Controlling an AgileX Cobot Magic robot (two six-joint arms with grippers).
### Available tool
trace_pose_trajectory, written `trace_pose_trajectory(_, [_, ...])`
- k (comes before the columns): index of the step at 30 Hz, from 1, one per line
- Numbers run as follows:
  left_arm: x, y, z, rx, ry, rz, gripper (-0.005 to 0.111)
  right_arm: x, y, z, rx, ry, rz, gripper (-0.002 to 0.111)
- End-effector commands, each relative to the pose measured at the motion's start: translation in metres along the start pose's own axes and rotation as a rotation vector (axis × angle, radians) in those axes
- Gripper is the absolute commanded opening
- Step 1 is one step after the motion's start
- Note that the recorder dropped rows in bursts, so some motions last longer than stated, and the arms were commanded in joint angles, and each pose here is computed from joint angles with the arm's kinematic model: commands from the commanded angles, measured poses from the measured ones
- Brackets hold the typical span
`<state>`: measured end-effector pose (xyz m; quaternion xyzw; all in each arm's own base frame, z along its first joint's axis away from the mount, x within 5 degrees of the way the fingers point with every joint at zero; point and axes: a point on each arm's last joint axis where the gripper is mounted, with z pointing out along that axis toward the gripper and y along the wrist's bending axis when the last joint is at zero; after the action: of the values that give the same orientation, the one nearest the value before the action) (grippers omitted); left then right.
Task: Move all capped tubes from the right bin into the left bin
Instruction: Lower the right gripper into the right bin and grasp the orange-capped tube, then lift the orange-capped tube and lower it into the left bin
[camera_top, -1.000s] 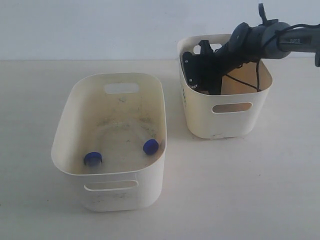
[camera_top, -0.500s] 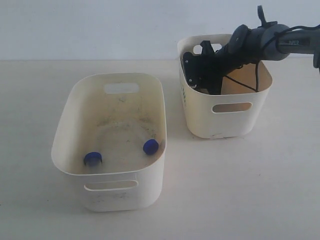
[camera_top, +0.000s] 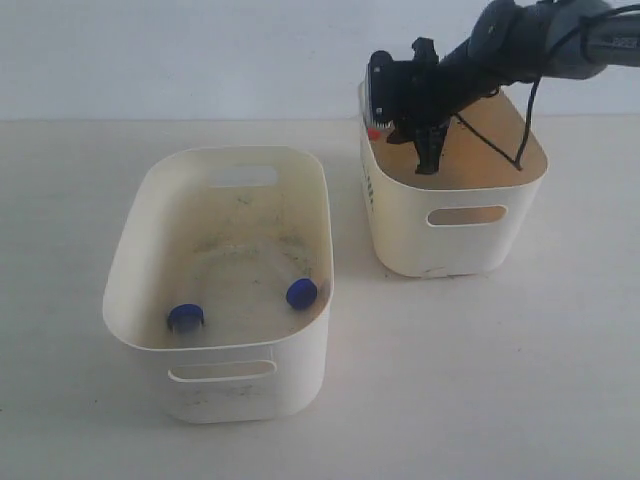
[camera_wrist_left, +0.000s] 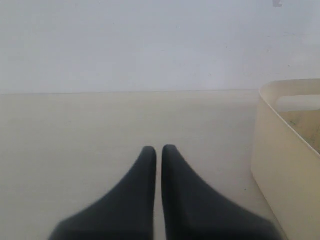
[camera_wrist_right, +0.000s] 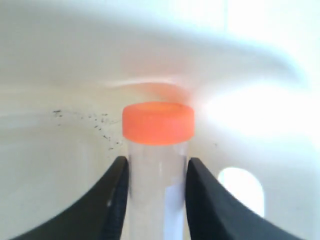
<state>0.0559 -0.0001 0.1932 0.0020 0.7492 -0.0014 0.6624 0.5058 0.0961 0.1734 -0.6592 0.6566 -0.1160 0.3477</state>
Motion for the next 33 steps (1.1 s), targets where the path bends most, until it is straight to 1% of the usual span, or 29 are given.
trace_pose_trajectory(1, [-0.002, 0.000, 0.000, 0.001, -0.008, -0.016, 0.004, -0.007, -0.008, -0.031, -0.057, 0.026, 0.063, 0.000])
trace_pose_trajectory(9, [-0.002, 0.000, 0.000, 0.001, -0.008, -0.016, 0.004, -0.020, -0.016, -0.087, -0.142, 0.073, 0.198, 0.000])
trace_pose_trajectory(13, [-0.002, 0.000, 0.000, 0.001, -0.008, -0.016, 0.004, -0.033, -0.017, -0.125, -0.215, 0.066, 0.342, 0.000])
trace_pose_trajectory(18, [-0.002, 0.000, 0.000, 0.001, -0.008, -0.016, 0.004, -0.054, -0.010, -0.170, -0.367, -0.005, 0.531, 0.000])
trace_pose_trajectory(21, [-0.002, 0.000, 0.000, 0.001, -0.008, -0.016, 0.004, -0.072, -0.013, -0.186, -0.393, -0.149, 0.665, 0.000])
trace_pose_trajectory(23, [-0.002, 0.000, 0.000, 0.001, -0.008, -0.016, 0.004, -0.086, -0.016, -0.194, -0.446, -0.266, 0.835, 0.000])
trace_pose_trajectory(25, [-0.002, 0.000, 0.000, 0.001, -0.008, -0.016, 0.004, -0.100, -0.017, -0.198, -0.517, -0.338, 1.010, 0.000])
trace_pose_trajectory(26, [-0.002, 0.000, 0.000, 0.001, -0.008, -0.016, 0.004, -0.108, -0.016, -0.199, -0.555, -0.359, 1.072, 0.000])
trace_pose_trajectory(27, [-0.002, 0.000, 0.000, 0.001, -0.008, -0.016, 0.004, -0.114, -0.014, -0.198, -0.581, -0.364, 1.091, 0.000])
trace_pose_trajectory(30, [-0.002, 0.000, 0.000, 0.001, -0.008, -0.016, 0.004, -0.136, -0.003, -0.189, -0.642, -0.349, 1.082, 0.000])
trace_pose_trajectory(33, [-0.002, 0.000, 0.000, 0.001, -0.008, -0.016, 0.004, -0.166, 0.017, -0.173, -0.732, -0.322, 1.056, 0.000])
